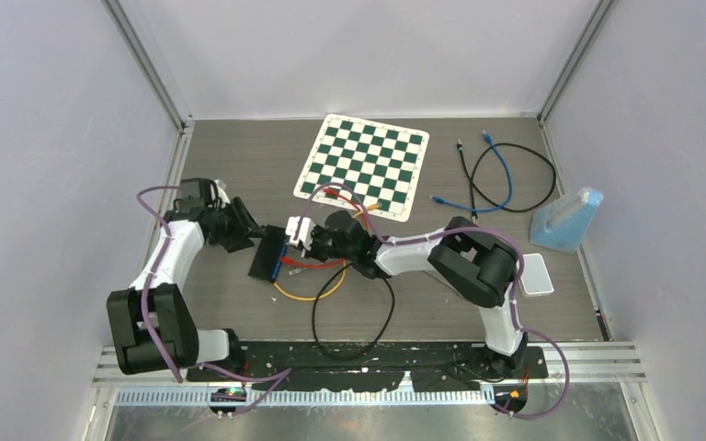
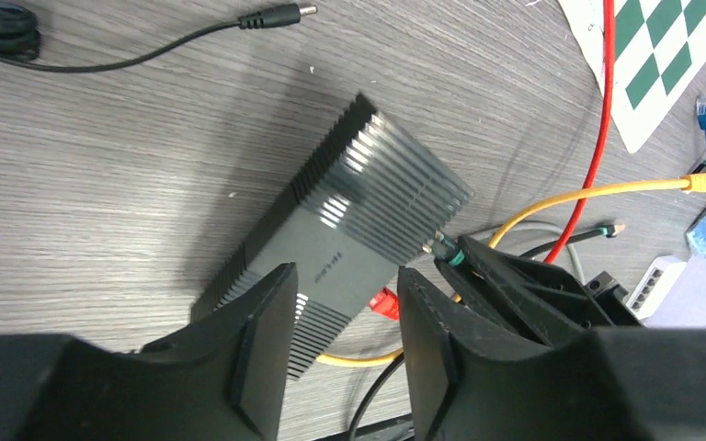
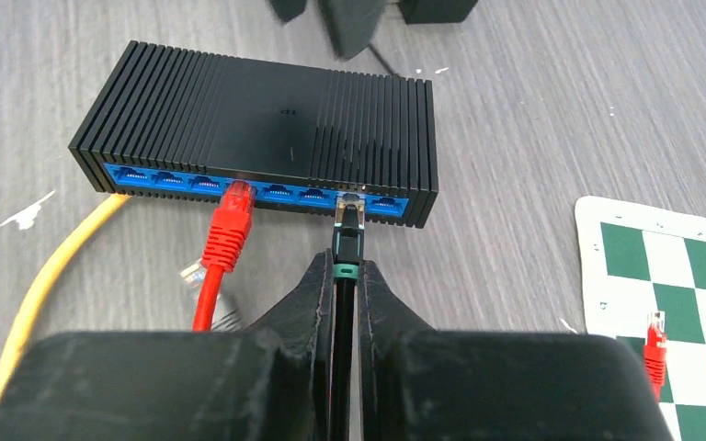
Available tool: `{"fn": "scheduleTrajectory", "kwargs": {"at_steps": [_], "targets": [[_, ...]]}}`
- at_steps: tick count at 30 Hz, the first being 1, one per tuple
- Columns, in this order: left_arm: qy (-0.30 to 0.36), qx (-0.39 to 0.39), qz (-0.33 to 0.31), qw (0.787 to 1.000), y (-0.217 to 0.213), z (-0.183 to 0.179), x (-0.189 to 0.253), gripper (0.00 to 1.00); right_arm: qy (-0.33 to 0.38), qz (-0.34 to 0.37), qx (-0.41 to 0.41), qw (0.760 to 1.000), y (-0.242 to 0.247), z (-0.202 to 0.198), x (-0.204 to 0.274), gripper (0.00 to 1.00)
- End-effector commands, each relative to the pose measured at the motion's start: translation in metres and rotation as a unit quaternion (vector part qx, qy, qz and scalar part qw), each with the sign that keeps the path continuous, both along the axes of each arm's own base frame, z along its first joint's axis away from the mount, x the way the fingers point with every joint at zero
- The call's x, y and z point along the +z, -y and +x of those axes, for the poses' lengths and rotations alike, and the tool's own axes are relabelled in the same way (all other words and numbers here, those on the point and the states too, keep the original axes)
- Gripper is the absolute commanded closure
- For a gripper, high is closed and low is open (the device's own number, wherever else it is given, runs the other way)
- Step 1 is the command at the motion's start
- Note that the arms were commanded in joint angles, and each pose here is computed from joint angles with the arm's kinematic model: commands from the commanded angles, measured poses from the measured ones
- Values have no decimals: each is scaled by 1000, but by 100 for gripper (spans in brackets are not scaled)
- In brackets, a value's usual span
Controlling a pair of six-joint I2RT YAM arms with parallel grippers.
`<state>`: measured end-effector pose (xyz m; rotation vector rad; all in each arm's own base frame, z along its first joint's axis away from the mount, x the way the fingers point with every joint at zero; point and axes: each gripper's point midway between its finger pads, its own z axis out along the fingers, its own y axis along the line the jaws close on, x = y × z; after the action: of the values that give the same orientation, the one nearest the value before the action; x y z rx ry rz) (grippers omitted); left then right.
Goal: Insert the plug into the switch port
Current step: Insert the connector into the switch port.
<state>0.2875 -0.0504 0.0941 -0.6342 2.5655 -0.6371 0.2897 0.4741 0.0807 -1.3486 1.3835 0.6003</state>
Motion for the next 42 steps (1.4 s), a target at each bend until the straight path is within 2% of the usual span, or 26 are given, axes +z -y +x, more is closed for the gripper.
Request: {"fn": "scheduleTrajectory", "kwargs": {"at_steps": [1,6,10,17,19,21,27,32,35,37,40,42], "targets": [[41,-38,21,998,-10,7,25,51,67,77,20,995,0,-9,77,95],[82,-68,27,994,-13,8,50,44,88,106,7,990,20,-2,104,95],[128,-94,-18,987,2,12,65,37,86,128,11,988,34,0,116,95],[198,-145,-93,965,29,19,91,36,83,173,11,981,57,-1,136,95],[220,-154,-141,953,40,20,99,35,84,187,14,979,62,-2,145,95],[228,-158,-176,944,49,20,103,35,84,194,20,977,64,-5,149,95],[218,-166,-188,943,54,16,94,34,89,221,33,971,66,-13,166,95],[234,-171,-232,928,64,15,103,34,88,230,44,968,63,-16,172,95],[235,-180,-248,922,71,13,109,38,83,233,55,967,61,-20,172,95],[233,-189,-256,919,76,10,112,45,80,235,61,967,59,-21,172,95],[228,-196,-265,916,83,5,114,62,75,237,73,966,55,-24,173,95],[220,-197,-273,916,86,1,112,81,74,236,79,966,52,-23,175,95]]}}
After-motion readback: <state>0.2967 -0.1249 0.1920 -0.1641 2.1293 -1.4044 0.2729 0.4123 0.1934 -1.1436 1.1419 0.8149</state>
